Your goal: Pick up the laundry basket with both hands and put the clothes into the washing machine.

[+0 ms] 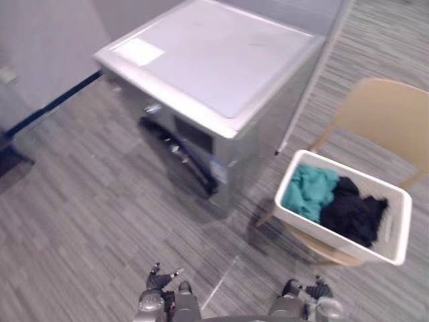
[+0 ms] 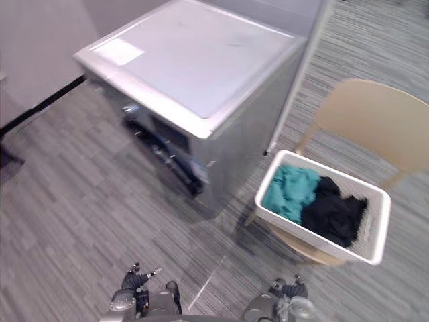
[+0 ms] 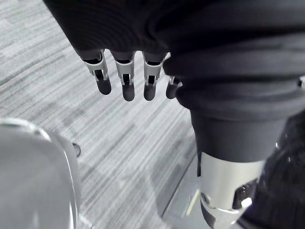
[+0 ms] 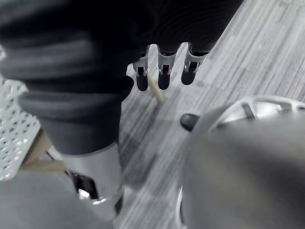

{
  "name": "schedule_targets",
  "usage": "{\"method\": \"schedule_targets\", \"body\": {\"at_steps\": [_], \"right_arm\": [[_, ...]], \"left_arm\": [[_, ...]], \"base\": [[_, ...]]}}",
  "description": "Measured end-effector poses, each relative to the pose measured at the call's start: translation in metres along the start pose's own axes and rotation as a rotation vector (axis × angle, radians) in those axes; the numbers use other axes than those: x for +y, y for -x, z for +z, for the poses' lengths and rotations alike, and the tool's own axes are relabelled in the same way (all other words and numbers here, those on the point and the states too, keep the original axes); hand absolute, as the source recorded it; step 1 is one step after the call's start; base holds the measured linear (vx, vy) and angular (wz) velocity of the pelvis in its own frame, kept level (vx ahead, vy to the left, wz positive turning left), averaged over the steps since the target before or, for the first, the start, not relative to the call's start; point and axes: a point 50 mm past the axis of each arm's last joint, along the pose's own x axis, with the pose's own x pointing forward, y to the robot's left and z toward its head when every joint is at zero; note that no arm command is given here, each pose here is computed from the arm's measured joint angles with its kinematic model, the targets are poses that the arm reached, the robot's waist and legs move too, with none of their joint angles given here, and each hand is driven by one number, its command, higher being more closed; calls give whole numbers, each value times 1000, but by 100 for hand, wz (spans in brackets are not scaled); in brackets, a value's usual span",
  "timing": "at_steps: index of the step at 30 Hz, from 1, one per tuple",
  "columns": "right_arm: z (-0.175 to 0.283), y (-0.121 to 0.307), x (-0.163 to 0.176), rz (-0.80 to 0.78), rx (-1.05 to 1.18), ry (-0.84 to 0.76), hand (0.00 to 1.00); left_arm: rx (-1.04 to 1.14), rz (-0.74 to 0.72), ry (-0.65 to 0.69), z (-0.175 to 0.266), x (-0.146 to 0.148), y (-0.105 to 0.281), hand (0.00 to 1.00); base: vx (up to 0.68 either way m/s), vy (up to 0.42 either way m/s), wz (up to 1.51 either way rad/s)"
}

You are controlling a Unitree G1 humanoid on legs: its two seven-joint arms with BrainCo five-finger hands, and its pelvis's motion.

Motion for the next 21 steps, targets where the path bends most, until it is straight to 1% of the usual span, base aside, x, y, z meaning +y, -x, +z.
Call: {"method": "schedule_targets", "body": {"at_steps": [2,4,5,6,10,12,15,17,21], "right_arm": [[12,0,12,40,-45,24,0],[27,0,21,68,-104,42,0],[37,1,24,81,-156,58,0],[43,2,25,83,-179,57,0],[56,7,32,109,-248,72,0],[68,10,42,138,-299,83,0],[106,17,60,182,-426,77,0],[138,23,73,209,-527,78,0],[175,32,83,223,-631,61,0]], "left_arm": [[1,19,-13,-1,7,-1,0],[15,18,-16,-5,4,1,0],[33,9,-12,-8,0,2,0],[21,-22,4,-4,-13,3,0],[-39,-31,23,12,-19,1,0],[-51,-43,38,14,-25,3,0],[-58,-57,66,16,-32,5,0],[-77,-64,87,21,-36,6,0],[-107,-80,91,27,-41,8,0]], "base": [[8,52,9],[0,-94,11],[-5,-116,47],[-18,-104,55],[53,-154,96],[38,-125,103],[33,-72,91],[32,-9,37],[18,57,28]]}}
